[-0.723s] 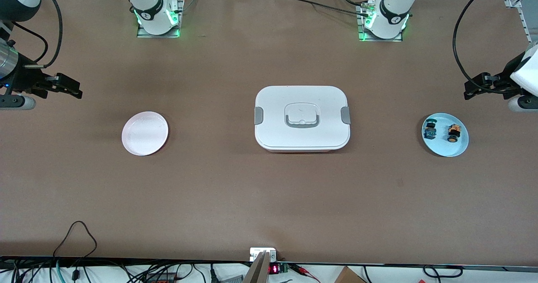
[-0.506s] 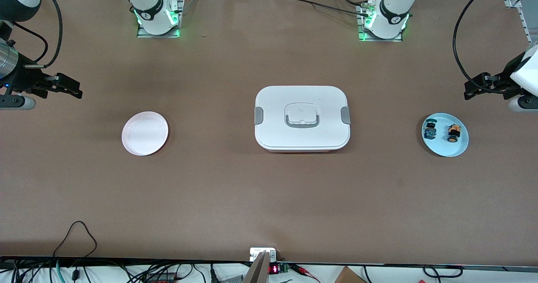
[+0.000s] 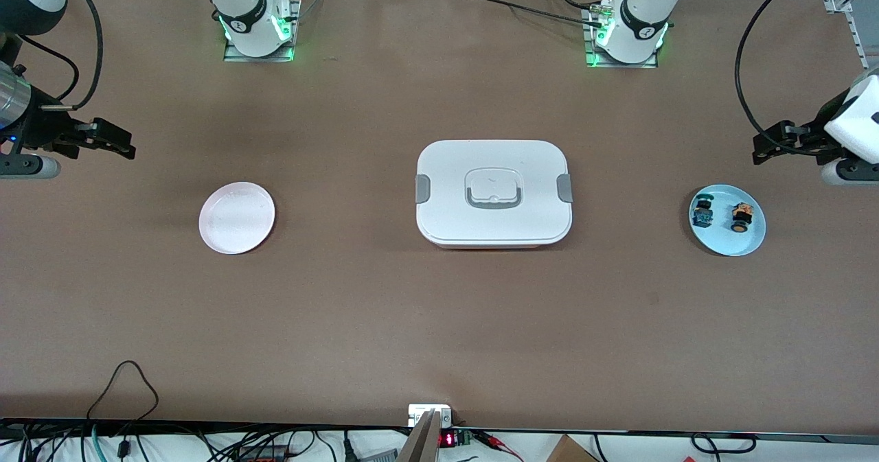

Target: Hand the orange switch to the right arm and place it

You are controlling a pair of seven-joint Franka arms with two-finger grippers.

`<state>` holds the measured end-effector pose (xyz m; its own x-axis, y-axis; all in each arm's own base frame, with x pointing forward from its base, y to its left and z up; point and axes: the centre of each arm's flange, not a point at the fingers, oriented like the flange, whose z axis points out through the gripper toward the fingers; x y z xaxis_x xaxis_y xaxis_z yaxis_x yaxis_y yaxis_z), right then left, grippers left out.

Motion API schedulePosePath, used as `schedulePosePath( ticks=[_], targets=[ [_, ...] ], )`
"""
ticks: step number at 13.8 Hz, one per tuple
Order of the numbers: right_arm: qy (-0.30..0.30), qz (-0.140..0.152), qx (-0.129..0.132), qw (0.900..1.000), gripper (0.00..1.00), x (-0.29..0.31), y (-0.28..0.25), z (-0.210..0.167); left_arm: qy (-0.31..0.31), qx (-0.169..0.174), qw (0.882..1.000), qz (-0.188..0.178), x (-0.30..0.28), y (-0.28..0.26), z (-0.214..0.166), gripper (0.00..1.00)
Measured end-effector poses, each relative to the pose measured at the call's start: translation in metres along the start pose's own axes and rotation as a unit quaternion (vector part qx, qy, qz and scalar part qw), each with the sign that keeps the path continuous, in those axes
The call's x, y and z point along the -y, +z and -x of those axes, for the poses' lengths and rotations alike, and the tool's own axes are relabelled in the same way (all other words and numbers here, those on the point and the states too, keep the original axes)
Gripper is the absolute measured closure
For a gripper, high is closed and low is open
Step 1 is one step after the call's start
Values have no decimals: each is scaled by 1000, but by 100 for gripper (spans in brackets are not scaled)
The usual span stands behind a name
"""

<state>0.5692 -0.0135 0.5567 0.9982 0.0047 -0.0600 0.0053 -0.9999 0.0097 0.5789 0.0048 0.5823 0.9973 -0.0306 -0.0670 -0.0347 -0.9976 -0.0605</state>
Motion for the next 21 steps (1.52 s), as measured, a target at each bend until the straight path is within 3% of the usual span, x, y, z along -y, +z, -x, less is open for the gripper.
schedulePosePath(
  ticks=[4, 7, 9, 12, 14, 16, 21],
  targets=[
    [0, 0, -1, 1000, 0, 0, -1, 0, 6, 2, 1000, 0, -7, -7, 1, 0],
    [0, 0, -5, 1000, 0, 0, -5, -1, 7, 41, 999, 2, -2, -1, 10, 0],
    [0, 0, -6, 1000, 0, 0, -6, -1, 38, 82, 996, 5, -2, 5, 19, 0],
    [0, 0, -6, 1000, 0, 0, -6, -1, 129, 103, 986, 19, 12, 19, 21, 0],
    [0, 0, -6, 1000, 0, 0, -6, -1, 199, 118, 972, 37, 34, 46, 21, 0],
    [0, 0, -6, 1000, 0, 0, -6, -1, 281, 116, 951, 55, 60, 86, 21, 0],
    [0, 0, -7, 1000, 0, 0, -6, -1, 458, 95, 882, 58, 101, 162, 28, 0]
  ],
)
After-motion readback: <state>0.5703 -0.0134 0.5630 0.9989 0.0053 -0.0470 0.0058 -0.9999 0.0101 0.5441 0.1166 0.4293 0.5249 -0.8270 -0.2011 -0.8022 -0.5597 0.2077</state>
